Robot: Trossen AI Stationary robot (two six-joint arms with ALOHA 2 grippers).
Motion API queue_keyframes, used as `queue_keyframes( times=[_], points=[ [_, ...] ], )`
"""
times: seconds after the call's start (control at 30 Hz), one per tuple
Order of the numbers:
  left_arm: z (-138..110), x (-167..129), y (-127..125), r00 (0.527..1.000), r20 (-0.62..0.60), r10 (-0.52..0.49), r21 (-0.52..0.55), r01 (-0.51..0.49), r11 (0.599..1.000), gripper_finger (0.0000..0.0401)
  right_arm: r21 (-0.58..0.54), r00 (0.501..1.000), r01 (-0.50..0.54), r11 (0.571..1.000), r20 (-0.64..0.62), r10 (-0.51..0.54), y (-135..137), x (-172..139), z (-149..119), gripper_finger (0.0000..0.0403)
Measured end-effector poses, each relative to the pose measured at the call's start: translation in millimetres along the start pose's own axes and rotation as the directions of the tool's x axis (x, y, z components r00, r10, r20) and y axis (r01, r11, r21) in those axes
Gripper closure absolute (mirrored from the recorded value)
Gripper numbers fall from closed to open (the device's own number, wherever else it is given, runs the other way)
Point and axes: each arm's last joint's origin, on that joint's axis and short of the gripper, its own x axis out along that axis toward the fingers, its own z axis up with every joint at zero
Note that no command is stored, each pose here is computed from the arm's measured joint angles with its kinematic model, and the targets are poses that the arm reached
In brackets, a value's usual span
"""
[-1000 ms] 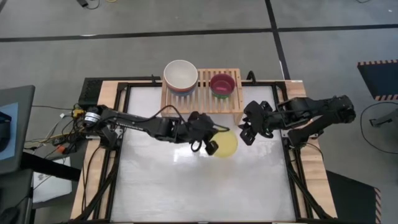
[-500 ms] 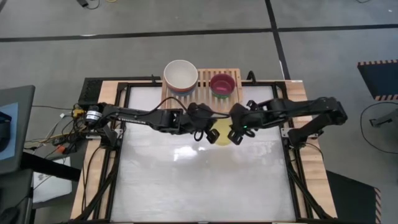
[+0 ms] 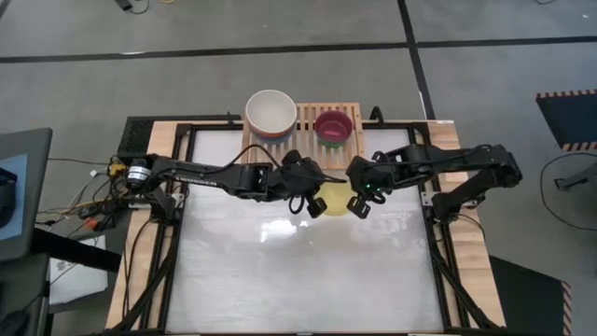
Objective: Place and stack bowls onto a shelf
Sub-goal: Stack the yellow bowl on the red bowl on the shelf
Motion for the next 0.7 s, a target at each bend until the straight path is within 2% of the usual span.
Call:
queue_keyframes(
  times=[0.17,0.3,0.47,0.57,0.7],
  points=[
    [5,-4,-2,0.999,0.033,-0.03,0.018,0.029,0.999,0.0399,0.0,1.0,0.001,1.0,-0.005,-0.001,-2,-4,-2,0.0384],
    [7,-4,-3,0.998,0.049,-0.046,-0.014,0.047,0.999,0.0381,0.009,1.0,-0.002,1.0,0.001,0.002,-6,-9,-4,0.0385],
    [9,-8,-3,0.997,0.057,-0.056,-0.066,0.06,0.996,0.0326,0.053,0.999,-0.002,0.999,0.039,0.0,-22,-21,-3,0.0386],
    [14,-15,2,0.997,0.067,-0.044,-0.115,0.051,0.992,0.029,0.106,0.997,0.011,0.994,0.077,-0.019,-39,-31,-2,0.0386],
    [21,-30,12,0.997,0.072,0.004,-0.127,0.005,0.992,0.0254,0.191,0.984,0.026,0.981,0.171,-0.059,-70,-44,7,0.0386]
  ],
)
